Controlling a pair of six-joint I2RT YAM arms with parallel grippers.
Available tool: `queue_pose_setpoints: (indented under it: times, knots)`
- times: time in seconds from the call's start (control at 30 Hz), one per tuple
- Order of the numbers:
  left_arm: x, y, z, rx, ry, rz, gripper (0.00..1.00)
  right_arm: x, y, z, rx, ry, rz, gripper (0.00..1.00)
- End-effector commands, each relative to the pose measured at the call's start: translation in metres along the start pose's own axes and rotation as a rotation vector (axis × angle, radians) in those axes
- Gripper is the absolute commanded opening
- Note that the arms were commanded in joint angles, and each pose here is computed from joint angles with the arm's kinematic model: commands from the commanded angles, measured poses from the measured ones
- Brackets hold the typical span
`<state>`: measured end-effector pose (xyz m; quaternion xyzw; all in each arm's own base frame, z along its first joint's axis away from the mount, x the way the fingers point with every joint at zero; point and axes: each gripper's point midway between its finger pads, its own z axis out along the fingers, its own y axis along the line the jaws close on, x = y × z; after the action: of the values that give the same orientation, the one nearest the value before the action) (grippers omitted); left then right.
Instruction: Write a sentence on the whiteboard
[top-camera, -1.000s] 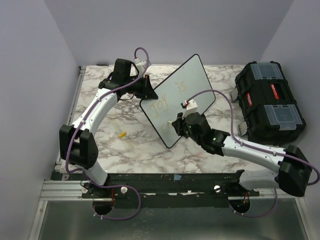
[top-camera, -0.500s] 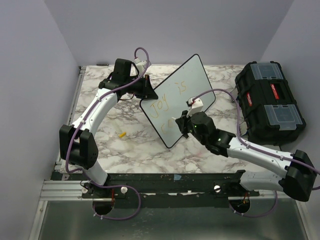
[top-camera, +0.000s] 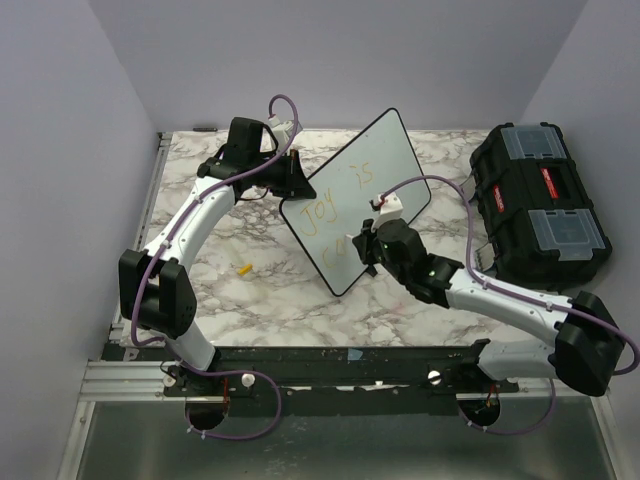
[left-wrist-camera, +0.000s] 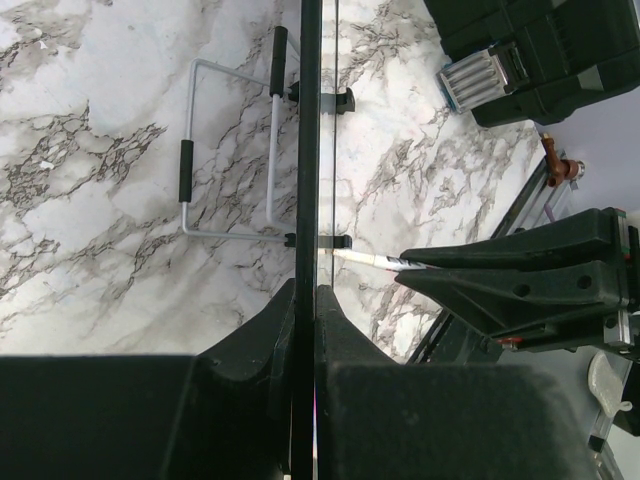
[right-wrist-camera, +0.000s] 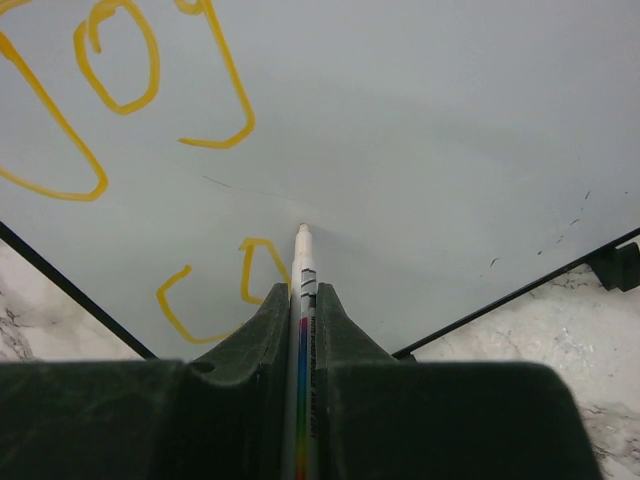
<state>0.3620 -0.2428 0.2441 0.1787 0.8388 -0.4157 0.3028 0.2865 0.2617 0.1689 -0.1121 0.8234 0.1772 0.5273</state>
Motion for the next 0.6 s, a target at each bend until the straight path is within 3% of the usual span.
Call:
queue_pose_setpoints:
  times: [0.0, 0.57]
  knots:
    - [-0.017, -0.002, -0.005, -0.02, -0.064, 0.088, 0.0, -0.005, 0.007, 0.006, -0.031, -0.012, -0.005, 0.01]
    - [-0.017, -0.002, -0.005, -0.02, -0.066, 0.089, 0.0, 0.031, -0.003, 0.004, -0.025, 0.071, -0.001, 0.01]
